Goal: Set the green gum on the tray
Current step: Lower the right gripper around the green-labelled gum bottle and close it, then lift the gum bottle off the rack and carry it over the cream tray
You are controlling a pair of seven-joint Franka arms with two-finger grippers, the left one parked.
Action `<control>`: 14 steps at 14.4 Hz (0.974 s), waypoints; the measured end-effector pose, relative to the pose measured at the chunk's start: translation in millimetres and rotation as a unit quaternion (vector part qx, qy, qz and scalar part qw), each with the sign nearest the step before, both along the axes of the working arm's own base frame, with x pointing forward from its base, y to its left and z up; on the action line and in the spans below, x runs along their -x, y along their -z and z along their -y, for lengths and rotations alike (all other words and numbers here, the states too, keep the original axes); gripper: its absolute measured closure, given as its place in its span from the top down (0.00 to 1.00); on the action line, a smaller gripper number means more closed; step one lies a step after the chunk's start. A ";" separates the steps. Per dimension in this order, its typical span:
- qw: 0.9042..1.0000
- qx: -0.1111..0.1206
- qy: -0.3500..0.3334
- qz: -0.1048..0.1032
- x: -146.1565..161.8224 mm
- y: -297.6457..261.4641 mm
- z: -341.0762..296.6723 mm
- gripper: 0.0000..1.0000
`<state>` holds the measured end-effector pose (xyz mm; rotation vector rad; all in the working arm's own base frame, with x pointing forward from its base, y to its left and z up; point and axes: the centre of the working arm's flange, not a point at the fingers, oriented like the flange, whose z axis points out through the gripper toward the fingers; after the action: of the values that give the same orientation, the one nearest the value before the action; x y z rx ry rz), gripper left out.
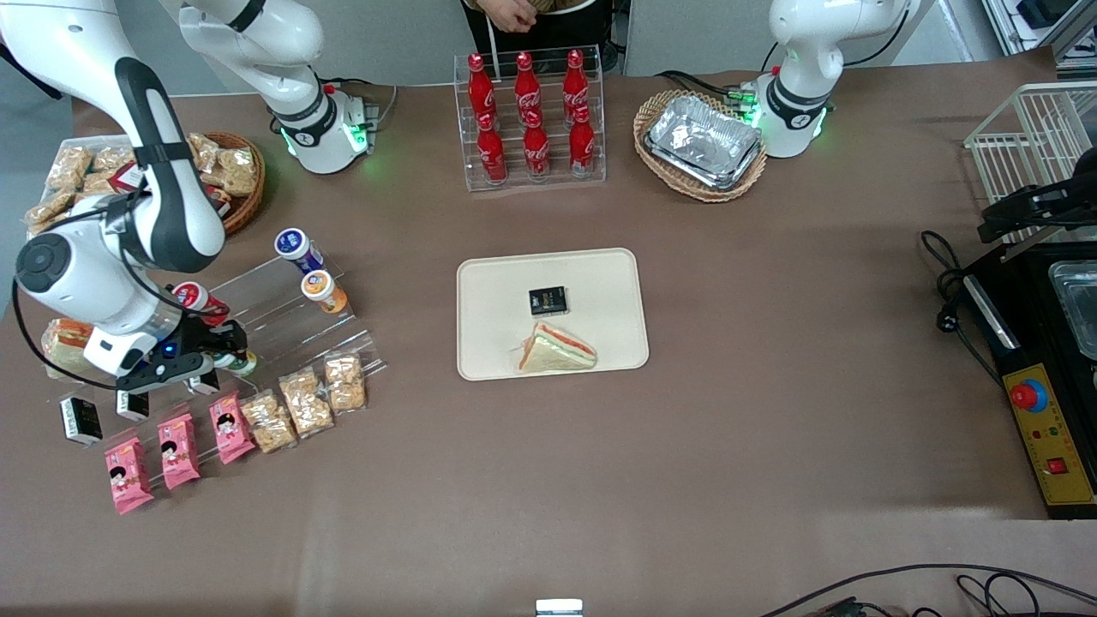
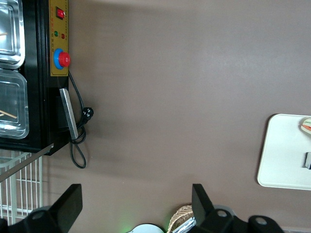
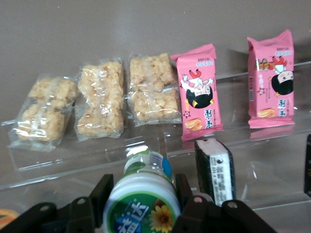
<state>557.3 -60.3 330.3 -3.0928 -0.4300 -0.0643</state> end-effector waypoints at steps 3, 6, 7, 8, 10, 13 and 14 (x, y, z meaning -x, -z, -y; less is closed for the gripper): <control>0.999 -0.005 -0.004 -0.035 -15.8 -50.9 0.0 0.58; 0.998 -0.009 0.006 -0.065 -23.7 -123.1 -1.1 0.58; 0.997 -0.009 0.016 -0.071 -23.8 -145.7 -2.6 0.58; 0.997 -0.010 0.027 -0.075 -23.7 -166.6 -6.7 0.58; 0.996 -0.008 0.041 -0.079 -22.7 -207.5 -24.6 0.58; 0.994 -0.004 0.071 -0.086 -18.6 -245.5 -62.8 0.58; 0.992 -0.005 0.086 -0.088 -17.8 -248.6 -85.8 0.58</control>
<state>575.1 25.5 579.0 -3.0821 -0.1555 0.2002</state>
